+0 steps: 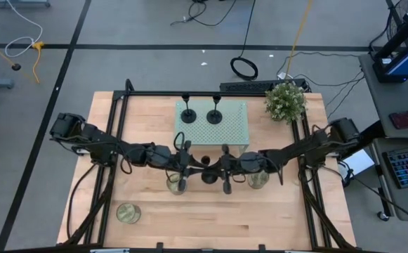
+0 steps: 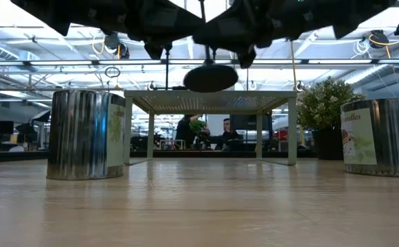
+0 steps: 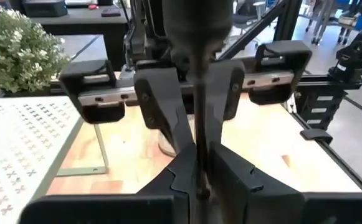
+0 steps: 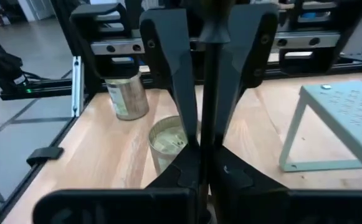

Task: Stock candles and holders on shelf
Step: Align the black candle holder on the shelf with the other black candle holders

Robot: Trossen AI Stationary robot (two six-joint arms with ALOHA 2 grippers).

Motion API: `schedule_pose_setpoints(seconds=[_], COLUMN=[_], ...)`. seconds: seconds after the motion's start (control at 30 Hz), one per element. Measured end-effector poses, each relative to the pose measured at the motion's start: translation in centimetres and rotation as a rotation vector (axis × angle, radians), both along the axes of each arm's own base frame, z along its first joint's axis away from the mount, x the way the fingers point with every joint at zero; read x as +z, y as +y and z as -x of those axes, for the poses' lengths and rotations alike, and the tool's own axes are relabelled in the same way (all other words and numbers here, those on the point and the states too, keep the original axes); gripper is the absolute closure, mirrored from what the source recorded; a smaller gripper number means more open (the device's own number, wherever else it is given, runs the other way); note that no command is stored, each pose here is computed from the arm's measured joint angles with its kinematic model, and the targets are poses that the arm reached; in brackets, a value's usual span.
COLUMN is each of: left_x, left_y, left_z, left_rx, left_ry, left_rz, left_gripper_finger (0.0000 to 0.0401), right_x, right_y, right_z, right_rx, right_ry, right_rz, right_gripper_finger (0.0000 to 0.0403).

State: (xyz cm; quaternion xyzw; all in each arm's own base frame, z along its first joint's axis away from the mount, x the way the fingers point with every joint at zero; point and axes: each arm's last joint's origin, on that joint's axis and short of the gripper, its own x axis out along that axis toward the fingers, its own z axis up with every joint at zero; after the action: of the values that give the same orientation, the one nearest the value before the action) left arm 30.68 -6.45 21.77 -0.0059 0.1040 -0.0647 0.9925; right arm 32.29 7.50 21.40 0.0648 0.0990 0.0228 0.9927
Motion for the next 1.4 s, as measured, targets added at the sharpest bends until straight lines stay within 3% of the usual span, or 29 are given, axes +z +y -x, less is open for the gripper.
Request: schedule_pose_setpoints(seconds=[0.1, 0.2, 0.43, 0.53, 0.7, 0.93, 1.17, 1.4], left_x=[0.0, 0.5, 4.4, 6.5, 9.1, 10.5, 9.9, 9.7], left_y=[0.1, 0.2, 0.9, 1.5, 2.5, 3.6, 3.9, 3.9], left_z=[0.1, 0.6, 3.9, 6.1, 10.0, 13.7, 14.3, 14.0], left_rx=[-0.004, -0.009, 0.009, 0.017, 0.049, 0.162, 0.198, 0.238], left_ry=[0.01, 0.02, -0.002, -0.031, -0.068, -0.073, -0.007, 0.008], left_rz=[-0.038, -0.048, -0.092, -0.087, -0.09, -0.155, -0.185, -0.201], left_gripper_finger=[0.0354, 0.0354, 0.0354, 0.0354, 0.0354, 0.0354, 0.0354, 0.0354], right_x=[1.2, 3.4, 9.0, 9.7, 8.7, 6.2, 3.1, 1.8], right_y=[-0.3, -1.1, -3.5, -5.4, -9.3, -15.5, -17.9, -17.9], right_z=[1.1, 2.7, 6.7, 7.5, 7.8, 8.4, 9.1, 9.7], right_rx=[-0.022, -0.124, -0.329, -0.447, -0.567, -0.628, -0.567, -0.567], right_ry=[0.038, 0.029, -0.101, -0.084, -0.007, 0.032, 0.001, 0.022], right_rz=[0.022, 0.082, 0.248, 0.295, 0.309, 0.139, 0.018, 0.07], right_gripper_finger=[0.0394, 0.0392, 0.039, 0.039, 0.0389, 0.0392, 0.0389, 0.0388])
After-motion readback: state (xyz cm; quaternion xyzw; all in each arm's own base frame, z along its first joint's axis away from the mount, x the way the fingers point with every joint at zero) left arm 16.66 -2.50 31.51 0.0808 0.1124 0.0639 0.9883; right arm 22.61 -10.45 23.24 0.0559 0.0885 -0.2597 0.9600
